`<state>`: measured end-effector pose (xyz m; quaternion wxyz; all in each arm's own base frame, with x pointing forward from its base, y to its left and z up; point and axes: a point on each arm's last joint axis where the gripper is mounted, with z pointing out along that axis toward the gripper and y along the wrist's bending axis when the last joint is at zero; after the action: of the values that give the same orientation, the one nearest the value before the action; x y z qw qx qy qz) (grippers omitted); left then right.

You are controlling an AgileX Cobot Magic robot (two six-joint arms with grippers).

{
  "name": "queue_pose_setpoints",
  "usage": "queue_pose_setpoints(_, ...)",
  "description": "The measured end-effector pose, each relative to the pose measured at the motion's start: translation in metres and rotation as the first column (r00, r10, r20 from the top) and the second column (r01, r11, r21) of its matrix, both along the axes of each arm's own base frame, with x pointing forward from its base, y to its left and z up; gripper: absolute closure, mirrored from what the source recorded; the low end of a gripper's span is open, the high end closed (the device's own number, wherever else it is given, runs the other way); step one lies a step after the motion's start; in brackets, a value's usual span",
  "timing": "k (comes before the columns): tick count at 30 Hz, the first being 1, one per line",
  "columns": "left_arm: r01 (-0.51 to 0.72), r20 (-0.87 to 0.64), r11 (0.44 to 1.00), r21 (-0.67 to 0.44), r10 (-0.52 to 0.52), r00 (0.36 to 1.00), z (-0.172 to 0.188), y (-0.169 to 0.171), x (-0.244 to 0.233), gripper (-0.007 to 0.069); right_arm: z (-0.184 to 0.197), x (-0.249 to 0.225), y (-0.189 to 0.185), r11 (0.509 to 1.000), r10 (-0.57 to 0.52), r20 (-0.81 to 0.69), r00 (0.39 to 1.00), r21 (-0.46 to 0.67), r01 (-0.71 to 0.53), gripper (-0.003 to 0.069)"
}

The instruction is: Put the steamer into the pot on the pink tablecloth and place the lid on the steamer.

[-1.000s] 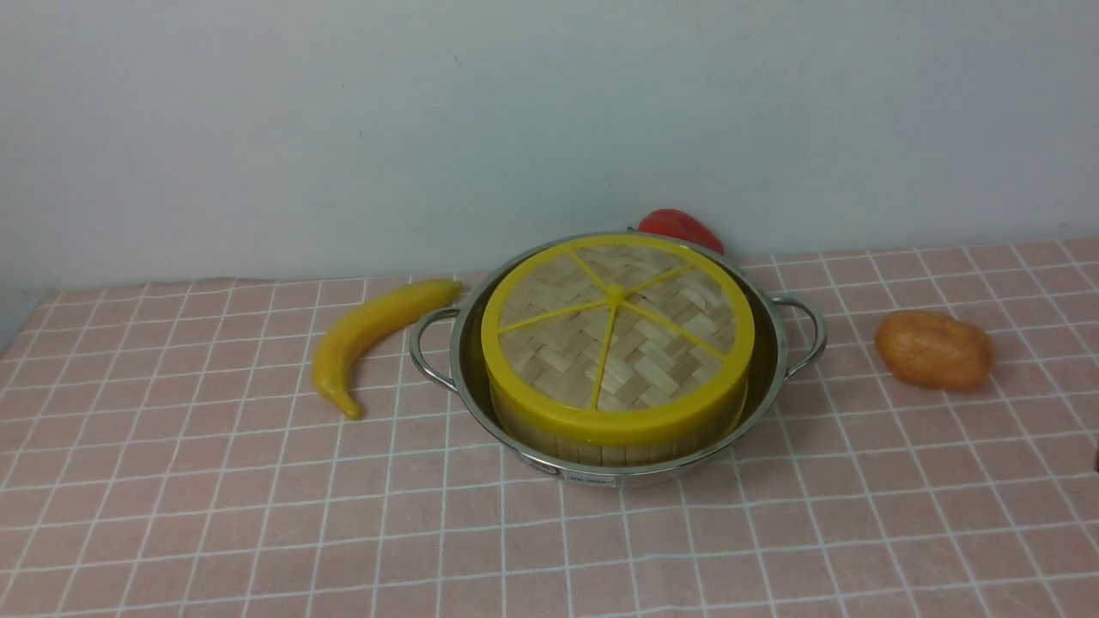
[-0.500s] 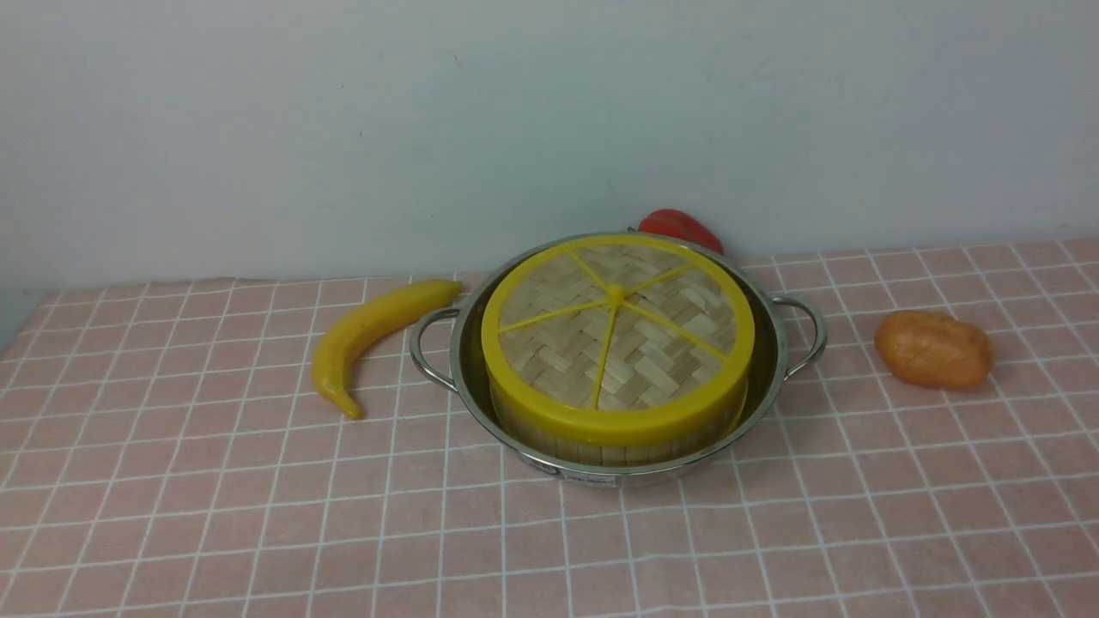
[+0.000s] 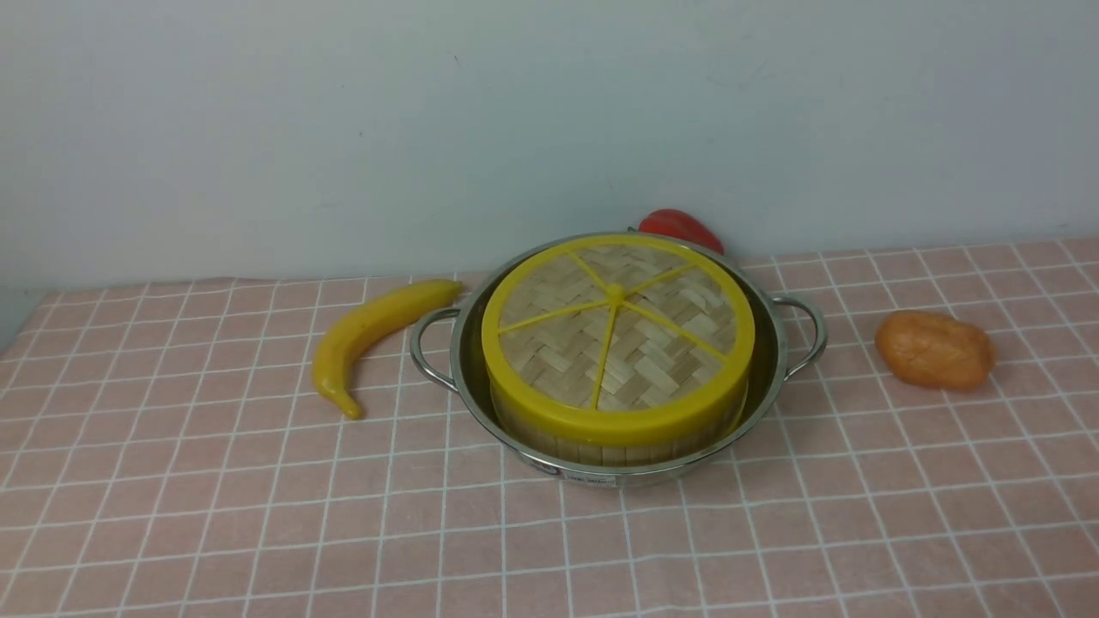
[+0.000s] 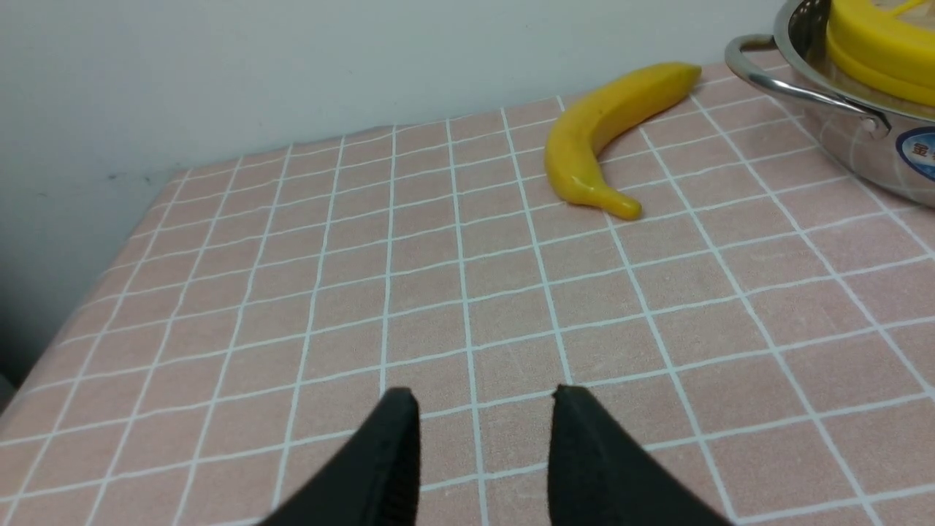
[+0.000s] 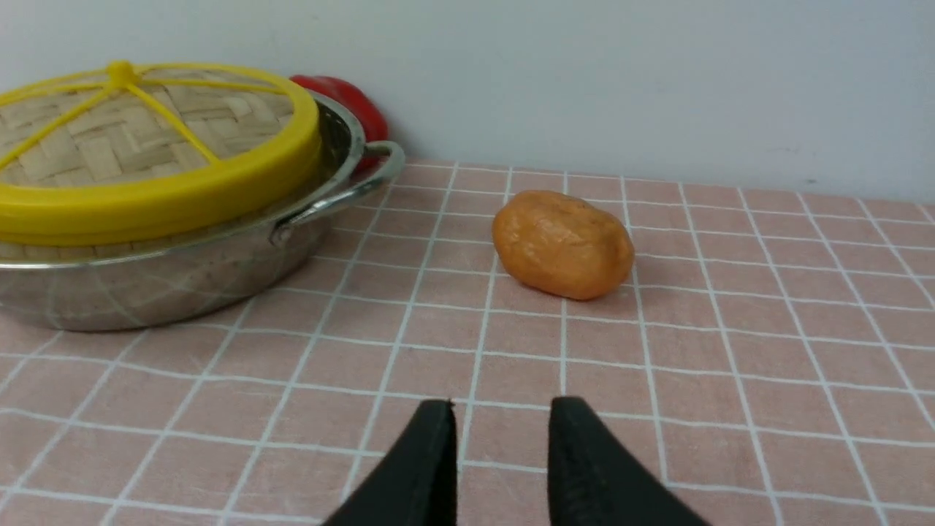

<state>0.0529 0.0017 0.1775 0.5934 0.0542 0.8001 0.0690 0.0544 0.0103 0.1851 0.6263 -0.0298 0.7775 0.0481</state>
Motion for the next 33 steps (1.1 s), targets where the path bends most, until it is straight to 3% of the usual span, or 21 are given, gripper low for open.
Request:
queue_pose_setpoints(16, 0.0, 0.0, 1.0, 0.0, 0.0, 1.0, 0.0, 0.0, 0.0, 0.0382, 0.0012, 0.0008, -0.0026, 0.999, -0.019, 0.029, 0.999, -0.046, 0.02, 0.0414)
queue_pose_setpoints(33, 0.0, 0.0, 1.0, 0.0, 0.0, 1.0, 0.0, 0.0, 0.0, 0.0382, 0.002, 0.0012, -0.0049, 0.998, -0.057, 0.032, 0.998, 0.013, 0.057, 0.0414)
